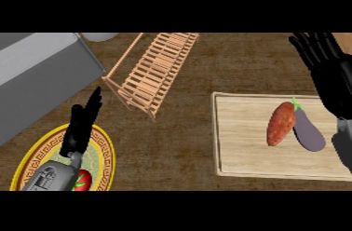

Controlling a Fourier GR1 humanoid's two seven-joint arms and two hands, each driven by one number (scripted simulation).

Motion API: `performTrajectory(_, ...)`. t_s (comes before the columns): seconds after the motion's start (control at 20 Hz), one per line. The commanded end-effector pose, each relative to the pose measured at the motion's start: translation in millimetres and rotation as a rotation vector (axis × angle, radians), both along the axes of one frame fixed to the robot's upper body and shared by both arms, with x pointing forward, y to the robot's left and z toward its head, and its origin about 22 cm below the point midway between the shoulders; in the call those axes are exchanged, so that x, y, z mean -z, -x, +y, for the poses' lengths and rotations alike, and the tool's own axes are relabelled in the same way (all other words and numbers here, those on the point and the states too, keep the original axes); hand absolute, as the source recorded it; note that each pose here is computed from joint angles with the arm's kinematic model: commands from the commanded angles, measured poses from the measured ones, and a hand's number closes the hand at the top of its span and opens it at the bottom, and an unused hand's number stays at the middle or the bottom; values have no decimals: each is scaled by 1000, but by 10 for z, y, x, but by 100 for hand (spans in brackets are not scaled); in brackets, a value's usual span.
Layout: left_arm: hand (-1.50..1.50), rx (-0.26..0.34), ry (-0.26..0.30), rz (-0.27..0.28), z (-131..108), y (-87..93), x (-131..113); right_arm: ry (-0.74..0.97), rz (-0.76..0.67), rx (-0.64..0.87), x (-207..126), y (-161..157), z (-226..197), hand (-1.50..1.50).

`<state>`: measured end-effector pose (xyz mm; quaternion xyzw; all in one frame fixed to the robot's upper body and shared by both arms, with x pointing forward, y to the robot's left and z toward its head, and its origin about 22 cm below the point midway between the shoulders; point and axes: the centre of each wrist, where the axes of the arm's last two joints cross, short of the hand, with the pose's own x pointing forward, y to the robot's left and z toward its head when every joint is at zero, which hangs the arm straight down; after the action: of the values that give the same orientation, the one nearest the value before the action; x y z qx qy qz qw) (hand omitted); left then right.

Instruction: Pick the sweet potato from the tray and place it in the tiered shelf

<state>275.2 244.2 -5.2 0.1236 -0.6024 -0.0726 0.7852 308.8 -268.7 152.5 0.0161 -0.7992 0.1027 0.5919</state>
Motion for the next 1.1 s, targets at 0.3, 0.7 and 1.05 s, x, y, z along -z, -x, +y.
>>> performTrajectory(0.3, 0, -101, 73, -299, 206, -39, -523, 199, 138, 590, 313, -68, -819, 150)
performTrajectory(0.7, 0, -96, 117, -328, 364, 151, -607, -87, 60, 209, 206, 326, -588, -150)
performTrajectory(1.05, 0, -111, 117, -326, 309, 140, -654, 431, 264, 57, -491, 445, -585, -150)
